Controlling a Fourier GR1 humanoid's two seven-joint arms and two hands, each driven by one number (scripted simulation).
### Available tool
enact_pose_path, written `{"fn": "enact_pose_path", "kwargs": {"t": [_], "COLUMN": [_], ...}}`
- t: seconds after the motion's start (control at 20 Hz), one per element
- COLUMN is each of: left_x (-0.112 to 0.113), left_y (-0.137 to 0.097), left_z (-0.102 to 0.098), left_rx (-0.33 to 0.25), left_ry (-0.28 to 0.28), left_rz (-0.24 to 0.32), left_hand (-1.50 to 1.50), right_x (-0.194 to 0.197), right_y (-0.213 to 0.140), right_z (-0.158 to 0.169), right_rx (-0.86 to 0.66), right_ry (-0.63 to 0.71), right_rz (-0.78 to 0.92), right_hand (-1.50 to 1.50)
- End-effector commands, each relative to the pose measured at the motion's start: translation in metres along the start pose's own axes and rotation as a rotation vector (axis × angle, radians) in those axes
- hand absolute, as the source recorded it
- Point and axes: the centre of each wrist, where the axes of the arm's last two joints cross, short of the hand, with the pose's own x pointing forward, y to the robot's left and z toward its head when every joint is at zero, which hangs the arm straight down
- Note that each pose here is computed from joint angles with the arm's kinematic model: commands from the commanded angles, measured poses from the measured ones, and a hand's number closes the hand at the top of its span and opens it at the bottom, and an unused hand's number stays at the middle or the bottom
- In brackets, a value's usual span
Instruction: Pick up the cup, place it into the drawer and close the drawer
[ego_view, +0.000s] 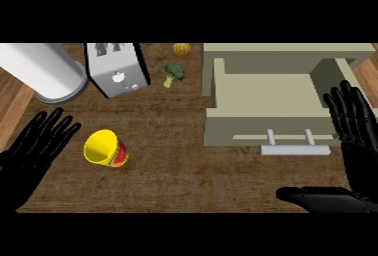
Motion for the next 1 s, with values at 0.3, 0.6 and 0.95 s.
{"fn": "enact_pose_path", "kwargs": {"t": [0.3,0.6,0.95], "left_x": [-0.048,-0.095,-0.123], "left_y": [0.058,0.069,0.094], "left_z": [0.022,0.014,0.035], "left_rx": [0.131,0.179,0.221], "left_ry": [0.093,0.137,0.173], "left_rz": [-0.073,-0.157,-0.179], "left_hand": [-1.50,-1.50,-1.50], "right_x": [0.008,-0.013,-0.012], "right_y": [-0.004,-0.013,-0.012], "right_z": [-0.011,-0.014,0.002], "right_rx": [-0.001,-0.001,0.020], "right_ry": [-0.004,-0.005,-0.002], "right_rz": [-0.015,0.011,-0.013], "right_hand": [-1.50,-1.50,-1.50]}}
